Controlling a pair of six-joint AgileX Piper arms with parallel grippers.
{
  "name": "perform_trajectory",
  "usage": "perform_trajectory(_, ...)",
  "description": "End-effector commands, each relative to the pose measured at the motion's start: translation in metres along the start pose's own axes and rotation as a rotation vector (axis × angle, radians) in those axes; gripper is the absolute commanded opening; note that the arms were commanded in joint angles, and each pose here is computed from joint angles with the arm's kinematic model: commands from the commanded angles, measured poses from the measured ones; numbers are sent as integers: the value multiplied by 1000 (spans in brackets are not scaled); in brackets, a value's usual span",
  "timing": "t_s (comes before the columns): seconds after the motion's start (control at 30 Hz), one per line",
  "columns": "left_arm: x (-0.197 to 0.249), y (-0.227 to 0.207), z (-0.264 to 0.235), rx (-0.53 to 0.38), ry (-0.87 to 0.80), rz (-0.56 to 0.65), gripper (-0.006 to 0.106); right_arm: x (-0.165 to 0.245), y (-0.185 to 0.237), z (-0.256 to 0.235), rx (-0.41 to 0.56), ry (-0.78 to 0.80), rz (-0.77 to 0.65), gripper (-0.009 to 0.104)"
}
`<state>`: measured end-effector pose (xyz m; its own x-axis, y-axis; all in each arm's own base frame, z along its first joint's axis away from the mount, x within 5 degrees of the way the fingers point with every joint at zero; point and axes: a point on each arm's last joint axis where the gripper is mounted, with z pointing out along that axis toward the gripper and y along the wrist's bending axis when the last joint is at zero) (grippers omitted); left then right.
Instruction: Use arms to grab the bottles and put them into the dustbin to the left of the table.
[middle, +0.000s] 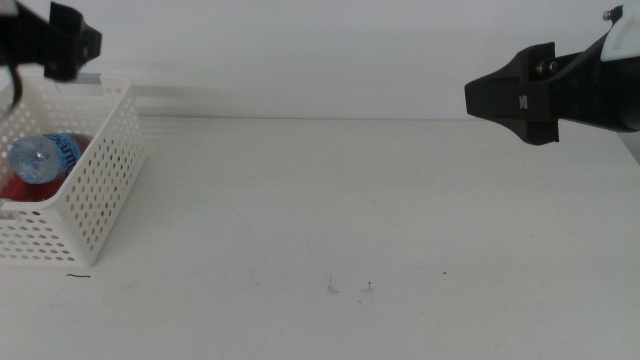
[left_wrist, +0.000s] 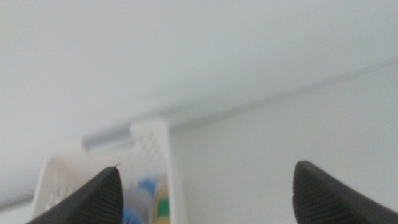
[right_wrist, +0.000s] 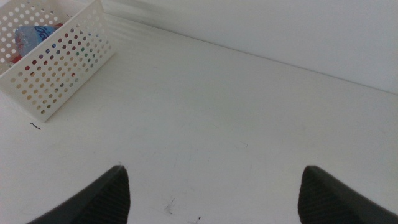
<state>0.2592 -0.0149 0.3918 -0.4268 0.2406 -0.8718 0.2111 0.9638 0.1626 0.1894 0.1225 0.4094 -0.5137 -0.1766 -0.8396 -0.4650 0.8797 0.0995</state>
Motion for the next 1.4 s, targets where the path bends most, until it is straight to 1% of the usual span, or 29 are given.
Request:
perform_trajectory(0.0,10,-16,-29,-6,-164,0,93,-3,1,-3,-6,-21,-13,90)
perform_trajectory(0.07,21,-22,-42,-7,-213,-22,93,-3,1,-3,-6,-21,-13,90)
perform_trajectory(0.13,27,-24,-50,0,-217,-45,93,-3,1,-3,-6,-21,-13,90)
perform_trajectory(0.4,29,-26,-70,9,-229,-43,93,-3,1,-3,-6,-21,-13,90)
perform_trajectory(0.5,29,-25,-73,-8,-238,-17,93,-3,1,-3,-6,-21,-13,90)
perform_trajectory(0.7,29,-25,-74,-10,-244,-17,93,0,1,-2,-8,-11,-10,90)
perform_trajectory(0.77,29,-25,-74,-10,-244,-17,93,3,3,-2,-33,0,25,90)
perform_trajectory(0.87,31,-25,-72,-8,-236,-17,93,12,-5,-4,0,-5,24,90)
perform_trajectory(0.9,33,-26,-70,-4,-224,-20,93,17,-11,-5,28,-18,19,90)
perform_trajectory(1.0,53,-30,-77,-6,-261,-53,93,40,-35,-5,118,-71,47,90)
perform_trajectory(1.13,103,-39,-95,-27,-288,-34,93,82,-66,-20,263,-181,130,90)
perform_trajectory(1.2,129,-44,-101,-34,-308,-37,93,108,-73,-27,311,-204,174,90)
perform_trajectory(1.27,157,-50,-104,-34,-312,-39,93,138,-72,-36,335,-219,208,90)
perform_trajectory(1.37,189,-56,-110,-42,-347,-39,93,176,-65,-45,331,-256,232,90)
